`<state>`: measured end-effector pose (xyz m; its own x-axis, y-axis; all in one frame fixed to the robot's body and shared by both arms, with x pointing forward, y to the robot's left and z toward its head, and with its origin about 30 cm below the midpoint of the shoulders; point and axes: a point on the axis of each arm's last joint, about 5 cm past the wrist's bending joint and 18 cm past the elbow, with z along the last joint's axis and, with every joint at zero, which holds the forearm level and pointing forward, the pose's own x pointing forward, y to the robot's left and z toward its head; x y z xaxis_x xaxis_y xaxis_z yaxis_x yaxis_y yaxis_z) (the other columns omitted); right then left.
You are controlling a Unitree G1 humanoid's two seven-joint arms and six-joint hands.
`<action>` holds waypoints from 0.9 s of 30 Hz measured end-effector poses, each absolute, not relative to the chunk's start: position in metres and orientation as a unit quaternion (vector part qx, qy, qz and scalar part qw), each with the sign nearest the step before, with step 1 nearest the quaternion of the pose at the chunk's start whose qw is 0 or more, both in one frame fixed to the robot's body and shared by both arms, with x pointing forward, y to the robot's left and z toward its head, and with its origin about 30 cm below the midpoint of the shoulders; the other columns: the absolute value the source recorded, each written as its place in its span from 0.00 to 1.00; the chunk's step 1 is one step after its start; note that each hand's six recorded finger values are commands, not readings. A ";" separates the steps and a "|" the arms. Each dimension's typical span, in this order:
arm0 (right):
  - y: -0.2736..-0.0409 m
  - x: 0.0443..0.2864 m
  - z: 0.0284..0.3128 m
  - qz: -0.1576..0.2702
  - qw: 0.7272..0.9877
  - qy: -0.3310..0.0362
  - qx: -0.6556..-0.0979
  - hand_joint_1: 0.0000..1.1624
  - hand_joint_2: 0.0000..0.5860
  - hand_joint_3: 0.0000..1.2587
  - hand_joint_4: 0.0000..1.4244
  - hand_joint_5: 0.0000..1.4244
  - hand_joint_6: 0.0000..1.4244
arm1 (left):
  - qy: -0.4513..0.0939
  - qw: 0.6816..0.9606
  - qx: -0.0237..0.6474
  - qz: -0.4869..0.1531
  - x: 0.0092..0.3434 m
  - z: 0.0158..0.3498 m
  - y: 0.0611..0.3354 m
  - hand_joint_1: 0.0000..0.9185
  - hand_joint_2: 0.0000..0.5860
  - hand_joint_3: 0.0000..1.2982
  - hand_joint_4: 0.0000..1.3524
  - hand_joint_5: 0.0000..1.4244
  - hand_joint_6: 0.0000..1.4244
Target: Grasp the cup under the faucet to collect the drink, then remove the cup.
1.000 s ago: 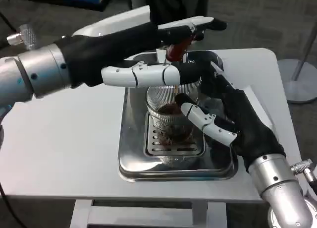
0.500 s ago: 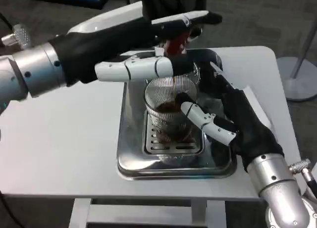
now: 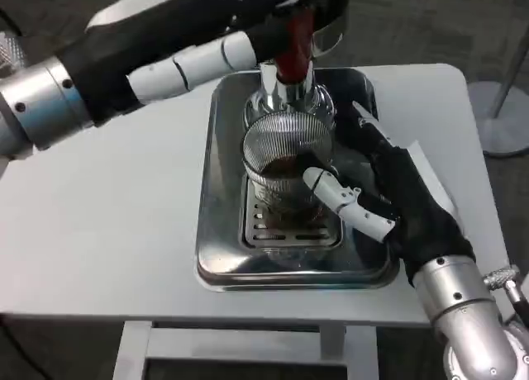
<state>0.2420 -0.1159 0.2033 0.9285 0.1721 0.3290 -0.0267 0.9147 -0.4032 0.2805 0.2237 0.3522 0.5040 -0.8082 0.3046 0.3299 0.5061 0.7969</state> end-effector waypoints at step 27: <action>-0.116 0.242 0.205 0.049 0.960 -0.189 -0.200 0.44 0.50 0.08 0.07 0.09 0.19 | -0.422 0.787 0.302 -0.333 0.242 0.362 0.242 0.00 0.28 0.08 0.02 0.07 0.18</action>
